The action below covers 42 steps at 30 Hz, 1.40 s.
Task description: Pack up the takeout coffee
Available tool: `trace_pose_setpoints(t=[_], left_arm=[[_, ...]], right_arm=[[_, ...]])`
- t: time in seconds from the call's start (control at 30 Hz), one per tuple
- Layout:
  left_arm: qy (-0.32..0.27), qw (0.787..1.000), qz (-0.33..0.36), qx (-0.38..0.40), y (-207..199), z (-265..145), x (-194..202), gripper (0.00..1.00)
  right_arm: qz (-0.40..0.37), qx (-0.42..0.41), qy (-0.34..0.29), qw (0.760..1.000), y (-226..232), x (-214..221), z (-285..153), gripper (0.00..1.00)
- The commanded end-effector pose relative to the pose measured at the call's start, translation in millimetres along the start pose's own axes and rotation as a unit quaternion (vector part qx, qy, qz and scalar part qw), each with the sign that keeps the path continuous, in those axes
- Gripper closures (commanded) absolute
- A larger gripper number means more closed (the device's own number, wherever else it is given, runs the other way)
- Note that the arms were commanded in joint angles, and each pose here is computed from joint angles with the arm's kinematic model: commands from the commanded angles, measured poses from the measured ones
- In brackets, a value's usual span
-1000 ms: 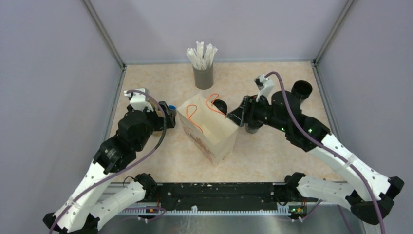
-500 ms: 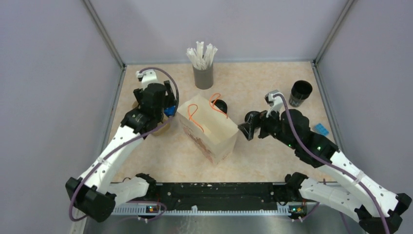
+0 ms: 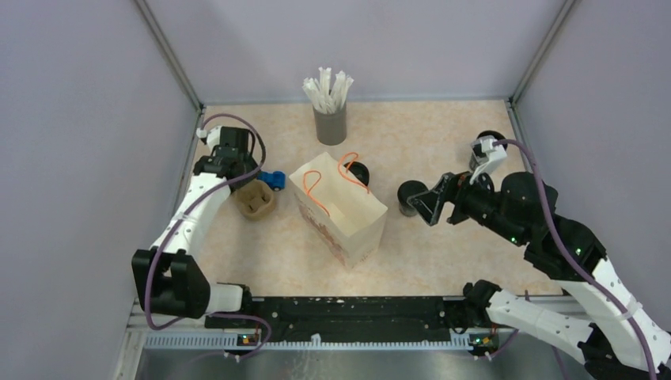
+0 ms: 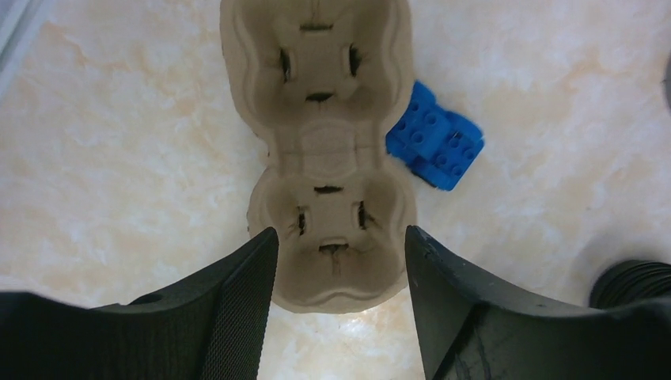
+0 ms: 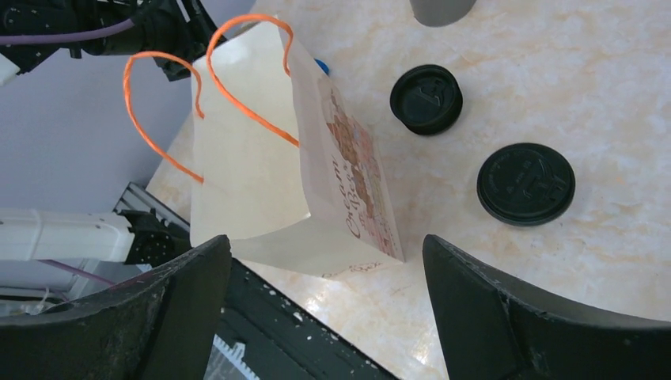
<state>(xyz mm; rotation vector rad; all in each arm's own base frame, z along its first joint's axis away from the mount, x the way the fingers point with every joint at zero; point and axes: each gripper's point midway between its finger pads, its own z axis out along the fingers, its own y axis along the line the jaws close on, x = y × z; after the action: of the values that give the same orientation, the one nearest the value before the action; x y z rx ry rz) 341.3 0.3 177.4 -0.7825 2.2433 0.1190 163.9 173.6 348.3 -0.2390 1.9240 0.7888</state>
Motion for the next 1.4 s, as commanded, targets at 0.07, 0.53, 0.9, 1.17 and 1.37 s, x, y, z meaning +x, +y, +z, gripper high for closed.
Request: trace_pose_setpoints(t=[0.07, 0.53, 0.9, 1.17, 1.37], left_arm=[[0.033, 0.999, -0.013, -0.005, 11.2, 20.6, 21.8, 0.39], [0.042, 0.998, 0.027, -0.039, 6.9, 65.0, 6.7, 0.45], [0.042, 0.998, 0.046, -0.030, 8.0, 83.7, 7.7, 0.46], [0.061, 0.996, 0.061, -0.025, 2.6, 88.7, 7.6, 0.62], [0.078, 0.995, 0.062, -0.031, 5.1, 83.9, 10.3, 0.56]], right_arm=[[-0.008, 0.006, 0.020, 1.000, 2.5, -2.0, -2.8, 0.12], [-0.068, 0.024, 0.027, 0.997, -1.6, -9.7, 18.2, 0.12], [-0.087, 0.040, 0.034, 0.995, -10.1, -4.6, 26.2, 0.12], [-0.084, 0.043, 0.035, 0.995, -10.3, -3.6, 31.0, 0.12], [-0.084, 0.045, 0.030, 0.995, -10.2, -6.9, 31.7, 0.12]])
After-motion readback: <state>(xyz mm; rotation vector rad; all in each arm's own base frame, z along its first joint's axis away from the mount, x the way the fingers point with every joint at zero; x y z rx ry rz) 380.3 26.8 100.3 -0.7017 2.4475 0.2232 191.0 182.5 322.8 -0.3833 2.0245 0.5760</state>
